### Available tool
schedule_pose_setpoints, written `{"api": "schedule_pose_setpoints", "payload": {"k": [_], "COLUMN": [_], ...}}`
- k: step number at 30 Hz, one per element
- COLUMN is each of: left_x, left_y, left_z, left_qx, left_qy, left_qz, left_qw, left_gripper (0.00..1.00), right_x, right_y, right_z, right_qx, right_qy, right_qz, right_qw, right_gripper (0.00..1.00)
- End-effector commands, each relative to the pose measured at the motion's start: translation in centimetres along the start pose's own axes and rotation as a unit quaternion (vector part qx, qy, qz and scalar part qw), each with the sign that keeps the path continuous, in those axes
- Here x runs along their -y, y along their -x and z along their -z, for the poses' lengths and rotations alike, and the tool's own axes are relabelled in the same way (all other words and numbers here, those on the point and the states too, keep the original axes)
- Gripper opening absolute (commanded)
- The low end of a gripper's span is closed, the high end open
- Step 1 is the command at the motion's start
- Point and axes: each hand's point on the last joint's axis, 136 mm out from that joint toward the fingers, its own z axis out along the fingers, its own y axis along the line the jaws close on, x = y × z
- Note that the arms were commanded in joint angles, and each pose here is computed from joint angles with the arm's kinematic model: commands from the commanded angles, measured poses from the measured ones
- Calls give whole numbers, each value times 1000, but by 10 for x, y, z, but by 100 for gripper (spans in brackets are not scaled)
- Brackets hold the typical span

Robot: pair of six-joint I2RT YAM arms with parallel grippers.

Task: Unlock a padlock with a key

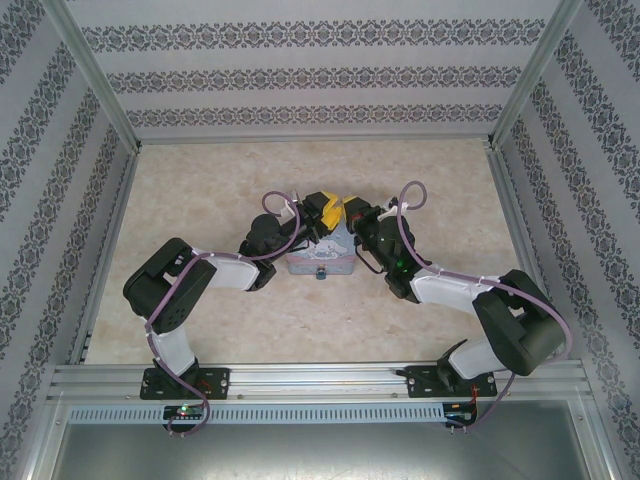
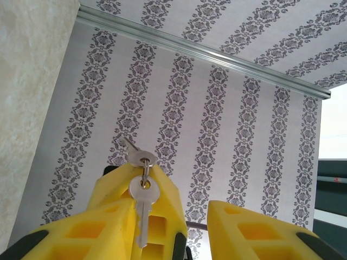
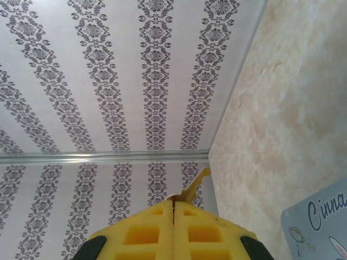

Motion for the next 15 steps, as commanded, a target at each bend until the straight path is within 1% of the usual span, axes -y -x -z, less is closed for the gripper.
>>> {"api": "schedule_pose_setpoints", "payload": {"k": [1,8,15], "left_x": [16,14,10], "left_y": [-9,-8,-7], "left_z": [-2,-2,1], "left_qx": [-11,-10,-6], "left_qy": [-36,-33,-25], "left_qz": [-6,-6,-9], "left_qw": [999,999,1000], "left_gripper": [38,36,37], "right_x": [1,0,-3], "right_y": [3,5,5], "right_z": [2,3,3], "right_qx": [12,15,13], "right_qy": [7,8,12], "right_qz": [6,6,9], "right_qw": [1000,1000,1000], "right_gripper": [0,0,0]}}
